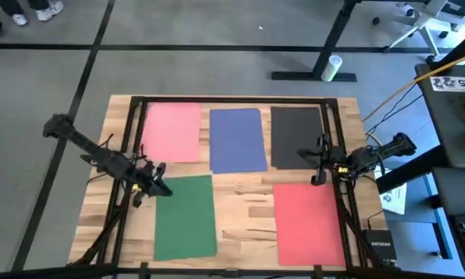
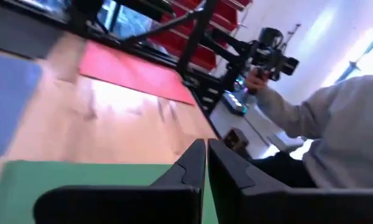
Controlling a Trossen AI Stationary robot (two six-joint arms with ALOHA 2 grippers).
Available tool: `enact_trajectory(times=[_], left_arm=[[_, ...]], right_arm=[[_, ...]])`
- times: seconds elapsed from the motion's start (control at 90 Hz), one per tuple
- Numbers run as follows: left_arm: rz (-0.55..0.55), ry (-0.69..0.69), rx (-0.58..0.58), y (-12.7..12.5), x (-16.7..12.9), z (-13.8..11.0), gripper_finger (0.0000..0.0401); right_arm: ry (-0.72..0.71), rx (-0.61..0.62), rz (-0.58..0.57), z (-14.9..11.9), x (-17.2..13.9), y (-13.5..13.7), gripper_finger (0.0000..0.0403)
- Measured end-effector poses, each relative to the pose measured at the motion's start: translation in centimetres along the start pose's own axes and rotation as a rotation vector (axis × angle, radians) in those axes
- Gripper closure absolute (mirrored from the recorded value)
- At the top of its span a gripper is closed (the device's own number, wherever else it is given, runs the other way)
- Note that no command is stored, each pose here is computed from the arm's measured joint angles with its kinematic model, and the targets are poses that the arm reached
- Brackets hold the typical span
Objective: Organize paper
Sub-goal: Return to Home Position
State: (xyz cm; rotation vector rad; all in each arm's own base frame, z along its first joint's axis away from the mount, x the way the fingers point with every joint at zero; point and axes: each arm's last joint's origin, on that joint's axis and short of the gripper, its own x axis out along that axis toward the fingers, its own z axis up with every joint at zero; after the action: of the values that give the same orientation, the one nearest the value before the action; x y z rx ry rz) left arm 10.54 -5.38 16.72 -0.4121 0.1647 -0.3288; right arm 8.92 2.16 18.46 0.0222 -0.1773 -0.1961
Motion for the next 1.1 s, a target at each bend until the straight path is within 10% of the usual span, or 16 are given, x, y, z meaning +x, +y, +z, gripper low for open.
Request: enact_trajectory(times=[0.733, 1.1], left_arm=[[0.354, -0.258, 0.217, 3.4, -2.4, 1.7, 0.0401], [0.133, -0.148, 0.231, 2.9, -2.1, 1.1, 0.0401]], right_arm=[[0.100, 0.004, 0.001, -1.1, -0.1, 0.0, 0.0403], [0.117, -0.034, 0.006, -1.3, -0.1, 0.1, 0.0403]])
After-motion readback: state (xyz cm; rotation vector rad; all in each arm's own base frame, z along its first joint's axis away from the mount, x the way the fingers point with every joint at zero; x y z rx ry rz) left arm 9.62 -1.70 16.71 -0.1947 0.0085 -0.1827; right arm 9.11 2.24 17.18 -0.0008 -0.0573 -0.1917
